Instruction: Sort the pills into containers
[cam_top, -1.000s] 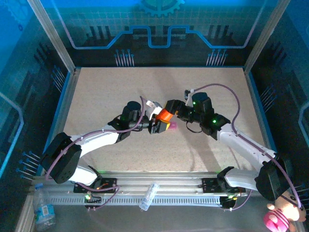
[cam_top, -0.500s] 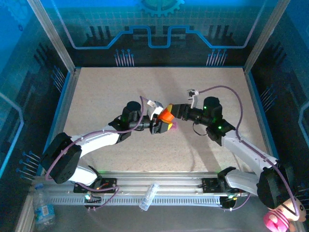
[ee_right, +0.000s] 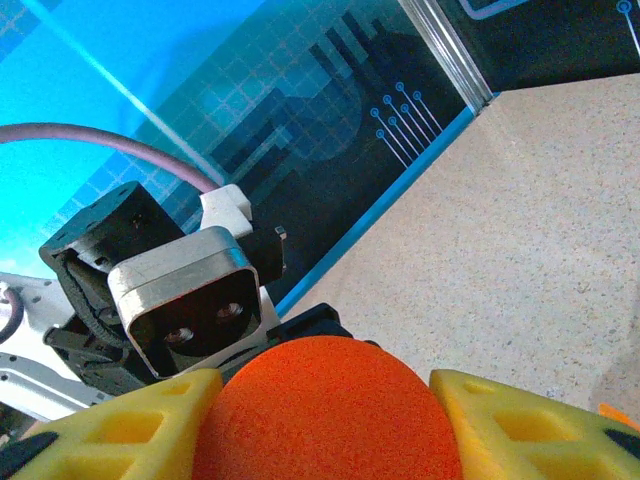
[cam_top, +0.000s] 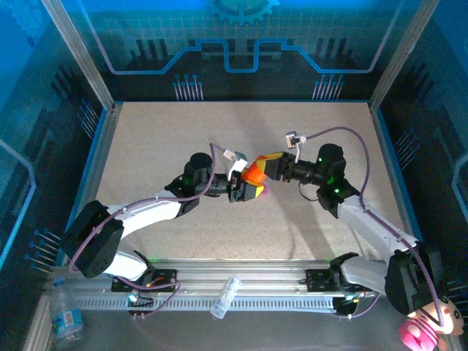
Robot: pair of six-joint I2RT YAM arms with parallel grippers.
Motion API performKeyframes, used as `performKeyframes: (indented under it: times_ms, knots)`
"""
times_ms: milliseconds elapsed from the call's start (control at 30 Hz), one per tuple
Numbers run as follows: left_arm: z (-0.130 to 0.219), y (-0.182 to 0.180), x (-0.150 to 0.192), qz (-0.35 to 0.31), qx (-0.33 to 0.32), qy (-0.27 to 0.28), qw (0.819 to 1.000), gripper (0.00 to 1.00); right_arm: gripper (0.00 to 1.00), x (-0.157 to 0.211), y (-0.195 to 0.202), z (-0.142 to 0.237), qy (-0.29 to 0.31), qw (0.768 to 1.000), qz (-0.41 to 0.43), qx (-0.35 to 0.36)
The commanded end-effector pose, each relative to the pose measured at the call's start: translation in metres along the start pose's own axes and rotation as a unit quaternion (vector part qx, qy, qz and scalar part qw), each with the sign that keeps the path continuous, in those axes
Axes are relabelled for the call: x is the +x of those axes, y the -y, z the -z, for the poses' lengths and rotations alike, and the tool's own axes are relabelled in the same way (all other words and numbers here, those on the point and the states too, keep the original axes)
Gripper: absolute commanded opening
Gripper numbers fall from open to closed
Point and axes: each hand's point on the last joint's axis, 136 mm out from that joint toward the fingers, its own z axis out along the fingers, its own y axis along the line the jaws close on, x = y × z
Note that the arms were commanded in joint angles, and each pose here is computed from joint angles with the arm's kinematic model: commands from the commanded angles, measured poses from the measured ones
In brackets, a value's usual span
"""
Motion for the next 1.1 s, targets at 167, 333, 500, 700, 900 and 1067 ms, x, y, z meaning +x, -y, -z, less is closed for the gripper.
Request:
performKeyframes:
  times_ms: [167,333,500,700,900,1067]
  knots:
    - [0.007,-0.028,-0.005,-0.01,-0.067,0.007,0.998,0.0,0.93,-0.011,0.007,0.003,0.045,0.994,-0.06,0.079]
    - [0.008,-0.037,0.004,-0.02,-0.092,-0.011,0.995,0.0,0.95,-0.006,0.038,0.025,0.076,0.968,-0.147,0.191]
    - [0.009,-0.042,0.01,-0.029,-0.108,-0.028,0.993,0.0,0.95,0.002,0.054,0.032,0.074,0.943,-0.204,0.252]
    - [0.008,-0.044,0.014,-0.032,-0.11,-0.041,0.993,0.0,0.95,0.004,0.05,0.006,0.05,0.945,-0.21,0.245]
    - [0.007,-0.044,0.015,-0.031,-0.109,-0.042,0.993,0.0,0.94,0.013,0.047,-0.018,0.022,0.949,-0.204,0.24]
    - [0.007,-0.044,0.015,-0.03,-0.109,-0.042,0.993,0.0,0.86,0.006,0.04,-0.029,0.022,0.953,-0.201,0.224]
